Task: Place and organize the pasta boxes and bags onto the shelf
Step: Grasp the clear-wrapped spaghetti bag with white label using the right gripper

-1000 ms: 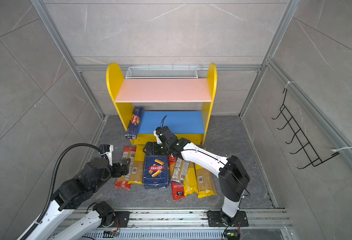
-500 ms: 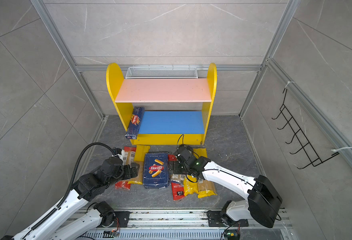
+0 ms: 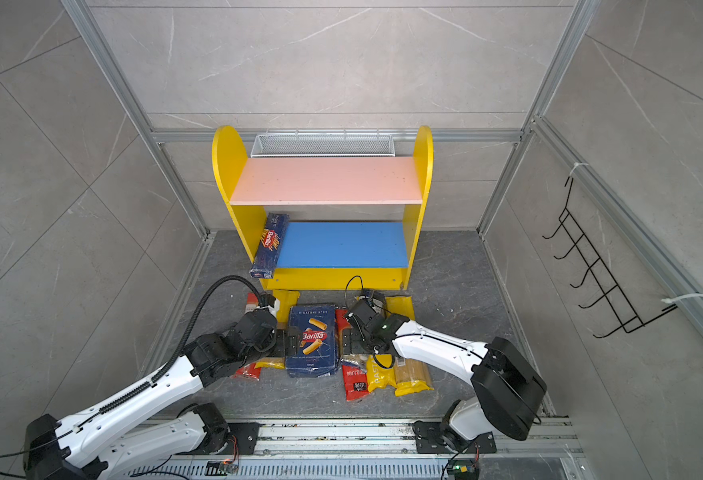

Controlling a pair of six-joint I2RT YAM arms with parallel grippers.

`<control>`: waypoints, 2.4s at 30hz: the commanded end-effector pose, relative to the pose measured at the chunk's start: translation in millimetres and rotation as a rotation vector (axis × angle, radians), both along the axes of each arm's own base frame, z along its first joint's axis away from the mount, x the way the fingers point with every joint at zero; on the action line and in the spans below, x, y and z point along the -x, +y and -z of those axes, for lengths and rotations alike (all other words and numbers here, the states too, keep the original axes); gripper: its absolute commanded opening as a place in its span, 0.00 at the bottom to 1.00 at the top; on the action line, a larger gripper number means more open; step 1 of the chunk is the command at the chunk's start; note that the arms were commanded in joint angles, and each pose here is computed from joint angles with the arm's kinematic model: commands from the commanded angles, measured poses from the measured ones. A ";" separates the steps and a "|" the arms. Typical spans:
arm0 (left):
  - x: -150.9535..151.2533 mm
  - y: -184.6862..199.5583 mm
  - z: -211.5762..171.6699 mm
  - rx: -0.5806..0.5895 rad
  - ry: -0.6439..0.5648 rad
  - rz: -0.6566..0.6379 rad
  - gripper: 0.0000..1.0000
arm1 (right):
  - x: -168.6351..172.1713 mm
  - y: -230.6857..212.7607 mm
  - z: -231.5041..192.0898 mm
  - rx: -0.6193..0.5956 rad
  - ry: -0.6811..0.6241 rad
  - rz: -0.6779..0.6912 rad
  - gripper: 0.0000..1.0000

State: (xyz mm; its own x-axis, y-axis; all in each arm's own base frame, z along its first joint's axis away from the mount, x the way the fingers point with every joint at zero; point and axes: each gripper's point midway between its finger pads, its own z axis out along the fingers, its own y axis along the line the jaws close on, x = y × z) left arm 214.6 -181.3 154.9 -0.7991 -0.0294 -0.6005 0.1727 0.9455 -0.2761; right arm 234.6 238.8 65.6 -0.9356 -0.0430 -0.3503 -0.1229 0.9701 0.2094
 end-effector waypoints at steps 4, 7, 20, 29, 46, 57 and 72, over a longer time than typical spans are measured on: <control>-15.4 -14.1 -25.3 0.021 -0.086 0.028 0.97 | -4.9 1.9 15.9 0.043 0.015 0.010 0.95; -16.4 -13.1 -25.5 0.014 -0.095 0.029 0.97 | -6.6 6.4 24.0 0.051 0.032 0.004 0.95; -12.4 -1.4 -29.9 -0.001 -0.136 0.025 0.98 | -9.5 19.0 54.4 0.076 0.111 0.005 0.82; -5.9 12.0 -35.6 -0.007 -0.158 0.009 0.99 | -6.8 33.4 53.1 -0.001 0.139 0.000 0.44; 2.9 37.1 -57.2 -0.035 -0.214 -0.022 0.99 | -9.3 33.4 -21.7 -0.206 0.060 0.007 0.28; 6.2 52.4 -74.2 -0.048 -0.252 -0.055 0.99 | -2.8 41.5 -55.2 -0.420 0.054 -0.021 0.23; 7.9 49.1 -75.9 0.009 -0.254 -0.063 1.00 | 8.1 43.8 -135.9 -0.555 -0.064 -0.121 0.23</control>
